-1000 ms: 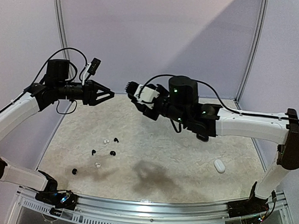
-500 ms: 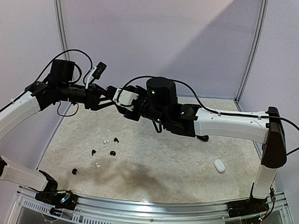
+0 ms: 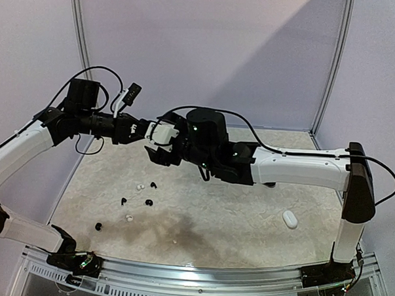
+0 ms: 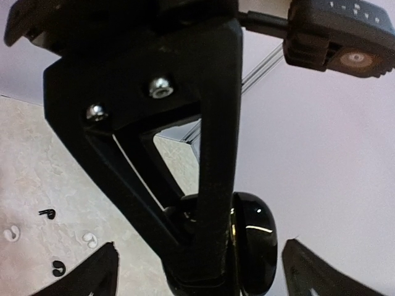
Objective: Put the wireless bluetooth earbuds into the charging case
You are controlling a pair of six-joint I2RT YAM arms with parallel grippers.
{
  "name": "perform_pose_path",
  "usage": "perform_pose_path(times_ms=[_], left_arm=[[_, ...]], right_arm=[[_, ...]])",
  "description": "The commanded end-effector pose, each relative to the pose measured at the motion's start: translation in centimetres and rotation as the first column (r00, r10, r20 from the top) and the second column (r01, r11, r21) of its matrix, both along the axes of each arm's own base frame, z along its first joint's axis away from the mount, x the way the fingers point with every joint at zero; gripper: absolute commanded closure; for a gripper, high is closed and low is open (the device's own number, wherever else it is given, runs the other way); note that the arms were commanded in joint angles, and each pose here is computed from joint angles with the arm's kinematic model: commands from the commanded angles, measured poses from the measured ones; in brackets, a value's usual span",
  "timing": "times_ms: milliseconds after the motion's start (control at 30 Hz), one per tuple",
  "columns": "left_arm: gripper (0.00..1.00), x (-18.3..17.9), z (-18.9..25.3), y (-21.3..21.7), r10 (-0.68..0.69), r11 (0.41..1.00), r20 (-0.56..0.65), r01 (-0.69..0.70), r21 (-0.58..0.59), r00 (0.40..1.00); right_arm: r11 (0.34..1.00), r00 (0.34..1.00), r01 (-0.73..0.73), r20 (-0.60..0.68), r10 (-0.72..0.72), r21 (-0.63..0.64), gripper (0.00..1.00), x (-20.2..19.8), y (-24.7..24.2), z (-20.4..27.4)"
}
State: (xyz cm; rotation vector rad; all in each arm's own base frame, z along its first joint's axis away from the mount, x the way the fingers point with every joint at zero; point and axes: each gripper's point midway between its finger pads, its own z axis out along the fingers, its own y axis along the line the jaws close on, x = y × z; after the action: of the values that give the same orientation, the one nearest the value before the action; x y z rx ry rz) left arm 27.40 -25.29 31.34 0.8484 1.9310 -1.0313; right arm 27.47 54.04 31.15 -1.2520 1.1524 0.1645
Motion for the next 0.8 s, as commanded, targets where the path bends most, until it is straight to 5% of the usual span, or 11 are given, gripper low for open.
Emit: perform_pose_path(times_ms=[0, 133, 267, 567, 767], left_arm=[[1.0, -1.8, 2.1, -0.2, -0.116, 0.992, 0.141, 0.121, -0.029, 0.983], [1.0, -3.0, 3.1, -0.5, -0.191, 0.977, 0.229, 0.207, -0.05, 0.955], [1.0, -4.2, 3.8, -0.8, -0.263, 0.953, 0.314, 0.296, -0.063, 0.912], [1.0, -5.4, 4.7, -1.4, -0.315, 0.924, 0.349, 0.369, -0.101, 0.883], [1.0, -5.7, 4.4, -1.4, -0.324, 0.92, 0.343, 0.377, -0.102, 0.882]], right_arm=[[0.994, 0.984, -0.09, -0.149, 0.099, 0.062, 0.01, -3.2, -1.5, 1.9], [0.942, 0.882, -0.284, -0.335, 0.331, 0.18, 0.01, -6.6, -4.0, 3.4], [0.897, 0.768, -0.265, -0.485, 0.419, 0.354, 0.02, -7.0, -6.5, 6.0], [0.883, 0.67, -0.279, -0.583, 0.46, 0.377, 0.39, -7.1, -4.0, 5.1], [0.882, 0.659, -0.261, -0.595, 0.46, 0.393, 0.47, -6.6, -3.4, 5.2]])
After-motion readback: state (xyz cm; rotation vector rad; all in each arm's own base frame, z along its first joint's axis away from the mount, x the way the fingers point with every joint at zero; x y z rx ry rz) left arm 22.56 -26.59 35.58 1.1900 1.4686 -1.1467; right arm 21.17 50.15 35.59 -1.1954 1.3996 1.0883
